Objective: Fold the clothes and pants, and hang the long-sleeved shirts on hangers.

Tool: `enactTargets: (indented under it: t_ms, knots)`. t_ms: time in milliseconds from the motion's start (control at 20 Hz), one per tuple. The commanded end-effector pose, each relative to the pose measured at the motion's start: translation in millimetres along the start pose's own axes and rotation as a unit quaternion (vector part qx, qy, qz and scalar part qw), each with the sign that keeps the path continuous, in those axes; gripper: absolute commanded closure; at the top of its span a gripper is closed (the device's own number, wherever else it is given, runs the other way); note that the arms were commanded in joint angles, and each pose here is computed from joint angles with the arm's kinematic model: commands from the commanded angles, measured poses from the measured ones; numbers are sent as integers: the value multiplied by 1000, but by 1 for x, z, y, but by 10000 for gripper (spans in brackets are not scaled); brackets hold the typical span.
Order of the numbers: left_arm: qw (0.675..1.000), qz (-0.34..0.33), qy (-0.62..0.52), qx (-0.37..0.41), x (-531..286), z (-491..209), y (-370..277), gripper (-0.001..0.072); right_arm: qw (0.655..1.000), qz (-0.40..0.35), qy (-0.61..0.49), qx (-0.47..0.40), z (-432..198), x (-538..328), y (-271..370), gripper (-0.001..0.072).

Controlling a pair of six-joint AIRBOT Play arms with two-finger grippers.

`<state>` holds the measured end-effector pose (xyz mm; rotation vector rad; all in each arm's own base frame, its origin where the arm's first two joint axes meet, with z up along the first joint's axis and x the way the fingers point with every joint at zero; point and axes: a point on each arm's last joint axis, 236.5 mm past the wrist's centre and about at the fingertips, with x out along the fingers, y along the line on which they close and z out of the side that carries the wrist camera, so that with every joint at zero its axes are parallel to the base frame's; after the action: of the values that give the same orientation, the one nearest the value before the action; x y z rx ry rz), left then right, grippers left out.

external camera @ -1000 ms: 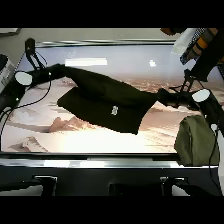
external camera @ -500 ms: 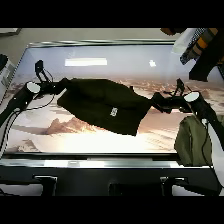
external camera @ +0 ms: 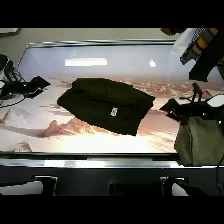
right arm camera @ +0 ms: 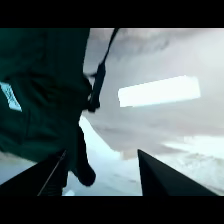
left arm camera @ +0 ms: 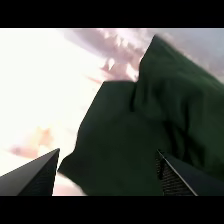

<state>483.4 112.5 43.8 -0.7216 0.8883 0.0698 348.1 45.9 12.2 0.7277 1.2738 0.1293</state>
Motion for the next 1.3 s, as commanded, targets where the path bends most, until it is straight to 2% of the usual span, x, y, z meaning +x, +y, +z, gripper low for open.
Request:
enactTargets:
  t_ms: [0,150,350,600,800,900,950,1100,1250]
  knots:
    - [998,0,61,-26,-17,-27,19,31,997,12,74,1,-73,29,2,210]
    - [996,3,76,-36,-10,-40,25,31,996,25,89,-13,-108,68,21,211]
    - [995,8,90,-49,-2,-55,35,31,998,7,64,-27,-117,93,26,212]
    - [994,11,91,-54,2,-58,39,31,997,45,56,7,-107,115,38,216]
    - [994,12,91,-55,2,-58,40,31,996,31,80,35,-114,135,23,243]
    - [994,12,91,-55,3,-58,40,31,995,39,82,42,-113,136,27,455]
    - [994,11,92,-55,2,-58,40,31,995,47,77,46,-111,134,32,607]
    - [993,12,98,-59,5,-64,42,31,996,67,40,49,-93,110,49,680]
    - [986,22,142,-82,22,-109,55,31,995,45,22,81,-82,76,33,680]
